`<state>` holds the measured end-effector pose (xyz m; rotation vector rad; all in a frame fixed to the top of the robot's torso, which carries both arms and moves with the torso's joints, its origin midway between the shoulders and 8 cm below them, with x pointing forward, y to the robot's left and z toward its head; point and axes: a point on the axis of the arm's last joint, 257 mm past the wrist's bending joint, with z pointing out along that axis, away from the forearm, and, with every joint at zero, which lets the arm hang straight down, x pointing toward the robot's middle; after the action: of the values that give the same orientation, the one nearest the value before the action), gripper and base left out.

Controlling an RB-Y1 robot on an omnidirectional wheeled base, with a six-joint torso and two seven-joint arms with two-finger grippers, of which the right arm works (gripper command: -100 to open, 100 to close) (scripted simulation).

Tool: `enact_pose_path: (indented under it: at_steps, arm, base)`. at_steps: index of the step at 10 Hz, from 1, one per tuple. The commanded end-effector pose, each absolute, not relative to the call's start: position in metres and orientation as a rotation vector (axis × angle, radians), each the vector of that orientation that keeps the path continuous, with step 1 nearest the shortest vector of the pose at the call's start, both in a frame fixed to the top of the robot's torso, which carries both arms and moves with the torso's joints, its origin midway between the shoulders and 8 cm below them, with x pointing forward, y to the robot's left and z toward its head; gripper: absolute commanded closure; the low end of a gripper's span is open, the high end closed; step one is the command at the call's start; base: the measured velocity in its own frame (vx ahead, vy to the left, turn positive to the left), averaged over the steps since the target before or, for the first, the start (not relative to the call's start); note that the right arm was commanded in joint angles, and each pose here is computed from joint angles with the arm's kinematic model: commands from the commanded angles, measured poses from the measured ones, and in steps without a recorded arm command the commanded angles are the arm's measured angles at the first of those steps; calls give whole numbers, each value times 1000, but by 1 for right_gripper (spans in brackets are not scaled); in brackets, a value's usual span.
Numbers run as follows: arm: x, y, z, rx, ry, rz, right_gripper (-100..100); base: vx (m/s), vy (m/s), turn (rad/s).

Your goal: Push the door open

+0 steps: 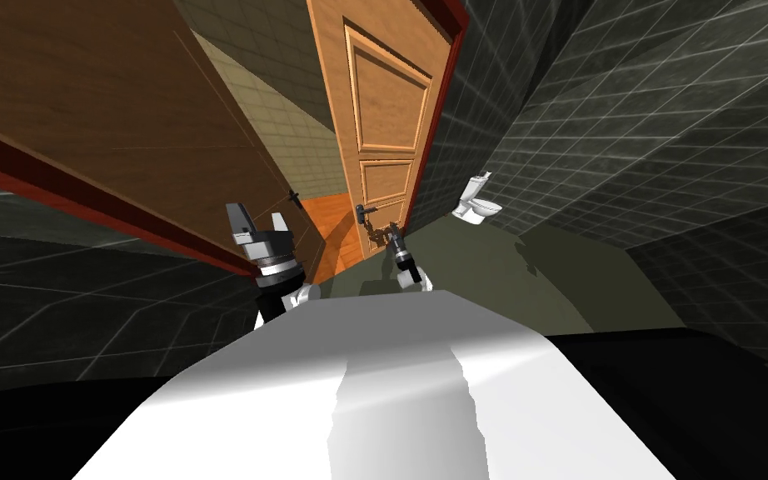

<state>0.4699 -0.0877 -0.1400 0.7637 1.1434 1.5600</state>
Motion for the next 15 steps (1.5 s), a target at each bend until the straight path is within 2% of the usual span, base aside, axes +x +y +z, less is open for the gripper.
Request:
enact_pose_path:
  at_steps: [1,15]
  arm:
    - [473,-74,-149,769,1173,1582,-100]
    - [477,29,-223,786,1450,1711,-100]
  base:
    - [94,-12,-70]
    - [112,1,-66]
